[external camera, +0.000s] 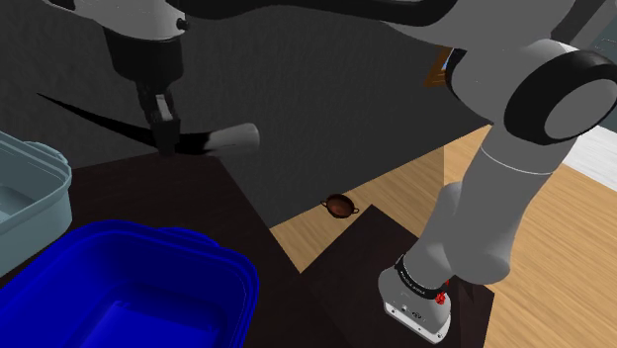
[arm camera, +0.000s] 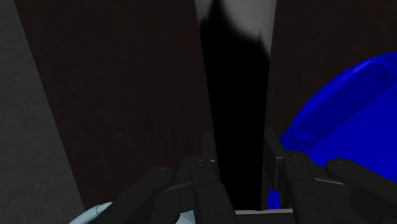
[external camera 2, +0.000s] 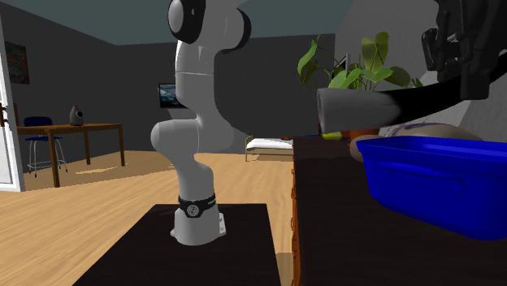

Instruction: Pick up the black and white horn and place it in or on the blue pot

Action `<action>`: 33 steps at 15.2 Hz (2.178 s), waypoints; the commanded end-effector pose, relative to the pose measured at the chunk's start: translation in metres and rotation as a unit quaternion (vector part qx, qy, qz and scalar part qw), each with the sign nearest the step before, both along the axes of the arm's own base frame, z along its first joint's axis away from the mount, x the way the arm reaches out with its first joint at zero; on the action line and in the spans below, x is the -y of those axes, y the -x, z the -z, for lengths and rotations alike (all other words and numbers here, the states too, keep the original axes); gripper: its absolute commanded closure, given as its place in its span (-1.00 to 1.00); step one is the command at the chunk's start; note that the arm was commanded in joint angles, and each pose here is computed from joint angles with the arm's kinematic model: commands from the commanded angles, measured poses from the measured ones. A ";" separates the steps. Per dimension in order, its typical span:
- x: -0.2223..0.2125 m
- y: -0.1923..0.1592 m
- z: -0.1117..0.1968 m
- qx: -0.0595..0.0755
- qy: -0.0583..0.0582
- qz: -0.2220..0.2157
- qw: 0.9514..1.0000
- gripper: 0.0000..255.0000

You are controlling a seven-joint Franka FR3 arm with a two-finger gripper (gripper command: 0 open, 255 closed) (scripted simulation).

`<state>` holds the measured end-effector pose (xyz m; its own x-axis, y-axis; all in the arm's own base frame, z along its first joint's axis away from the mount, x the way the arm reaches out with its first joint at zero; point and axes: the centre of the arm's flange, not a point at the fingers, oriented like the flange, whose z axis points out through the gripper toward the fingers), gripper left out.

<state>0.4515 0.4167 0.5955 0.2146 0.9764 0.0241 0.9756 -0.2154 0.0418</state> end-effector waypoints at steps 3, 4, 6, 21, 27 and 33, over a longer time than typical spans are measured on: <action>-0.036 0.041 0.003 0.000 0.000 0.001 1.000 1.00; -0.045 0.051 0.004 0.000 0.000 0.001 1.000 1.00; -0.064 0.070 0.005 0.000 0.000 0.001 1.000 1.00; -0.172 0.182 0.031 0.000 0.000 0.001 1.000 1.00; -0.172 0.182 0.063 0.000 0.000 0.001 1.000 1.00; -0.172 0.182 0.067 0.000 0.000 0.001 1.000 1.00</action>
<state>0.2691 0.5891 0.5285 0.2156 0.9762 0.0239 0.9754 -0.2164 0.0419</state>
